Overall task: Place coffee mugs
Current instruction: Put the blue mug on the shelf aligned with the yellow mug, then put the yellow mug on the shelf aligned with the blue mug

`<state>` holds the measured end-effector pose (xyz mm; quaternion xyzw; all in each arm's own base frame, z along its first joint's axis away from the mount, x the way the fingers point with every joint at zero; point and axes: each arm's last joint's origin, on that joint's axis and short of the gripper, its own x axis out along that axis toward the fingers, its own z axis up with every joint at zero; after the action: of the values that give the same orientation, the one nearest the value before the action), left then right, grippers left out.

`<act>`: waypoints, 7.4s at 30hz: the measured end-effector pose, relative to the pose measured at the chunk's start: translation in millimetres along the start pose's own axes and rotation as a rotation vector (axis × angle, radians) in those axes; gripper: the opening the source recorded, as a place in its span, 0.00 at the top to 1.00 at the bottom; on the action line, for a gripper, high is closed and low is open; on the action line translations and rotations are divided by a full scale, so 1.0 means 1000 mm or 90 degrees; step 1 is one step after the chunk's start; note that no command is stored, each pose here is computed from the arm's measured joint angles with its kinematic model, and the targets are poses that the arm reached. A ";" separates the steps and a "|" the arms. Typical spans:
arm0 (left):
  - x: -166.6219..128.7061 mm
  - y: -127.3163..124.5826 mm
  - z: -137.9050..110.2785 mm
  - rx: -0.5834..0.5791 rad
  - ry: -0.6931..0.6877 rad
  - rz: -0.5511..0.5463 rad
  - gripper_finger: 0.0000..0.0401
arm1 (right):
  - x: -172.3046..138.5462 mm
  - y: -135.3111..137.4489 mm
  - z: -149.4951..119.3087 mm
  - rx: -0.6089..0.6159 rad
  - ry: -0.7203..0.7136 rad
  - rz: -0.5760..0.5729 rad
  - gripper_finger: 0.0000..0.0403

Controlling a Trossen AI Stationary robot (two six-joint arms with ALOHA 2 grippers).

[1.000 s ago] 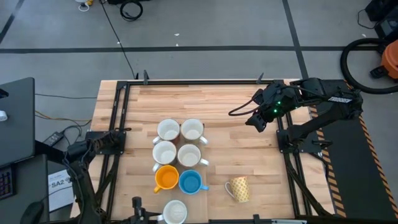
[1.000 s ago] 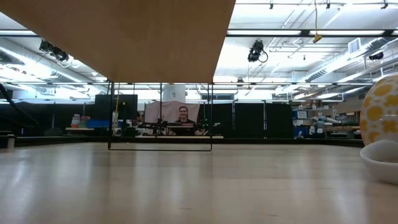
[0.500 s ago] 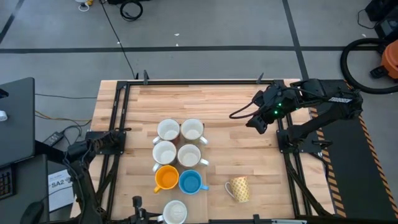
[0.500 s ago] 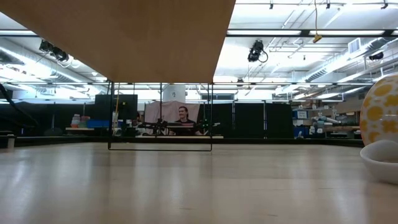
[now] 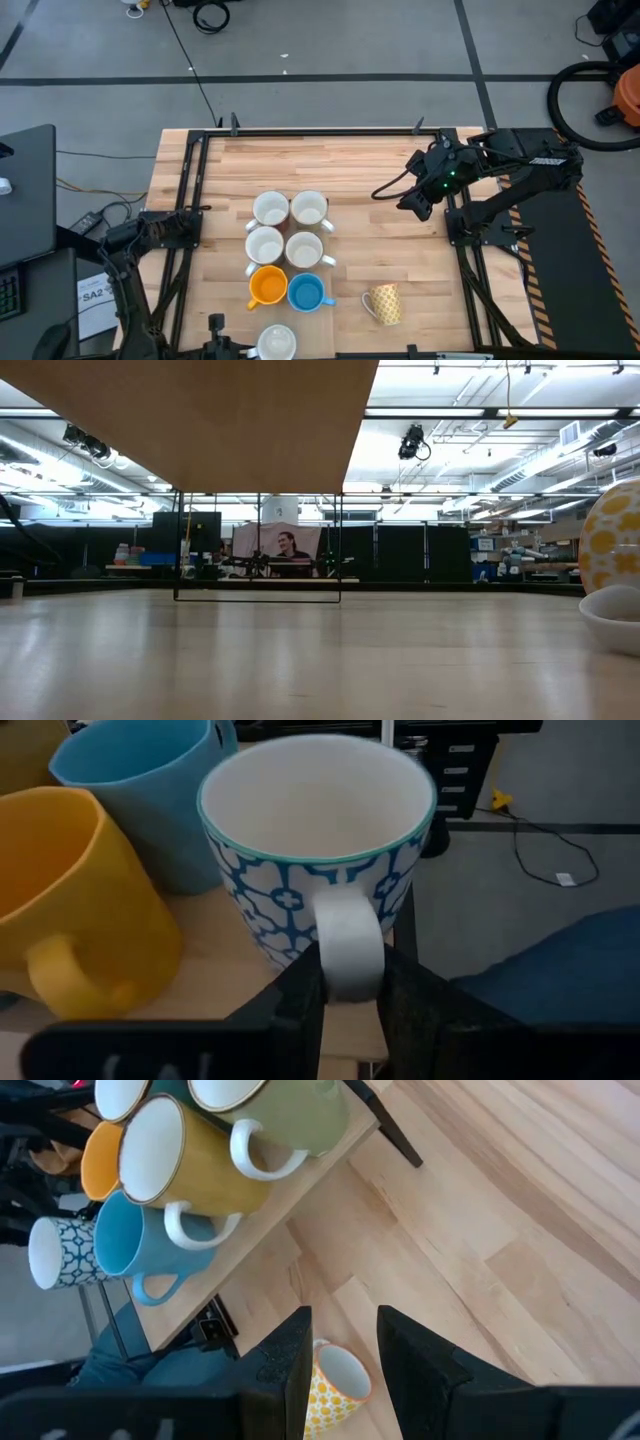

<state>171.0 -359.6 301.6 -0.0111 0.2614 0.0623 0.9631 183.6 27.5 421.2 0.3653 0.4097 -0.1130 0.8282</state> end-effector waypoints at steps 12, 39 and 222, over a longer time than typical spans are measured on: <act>0.001 0.001 0.001 -0.005 0.052 -0.025 0.78 | 0.000 0.001 -0.001 -0.002 0.001 0.001 0.70; -0.021 0.013 0.016 -0.044 0.098 -0.082 0.64 | 0.000 0.012 -0.003 -0.064 -0.020 0.054 0.70; -0.038 0.194 -0.051 -0.032 -0.106 0.065 0.64 | 0.237 0.077 -0.161 -0.085 0.260 -0.084 0.72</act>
<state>88.5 -174.3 278.6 -0.0164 0.1788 0.1182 0.9766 276.5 221.1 216.8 0.2971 0.5985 -0.0633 0.7413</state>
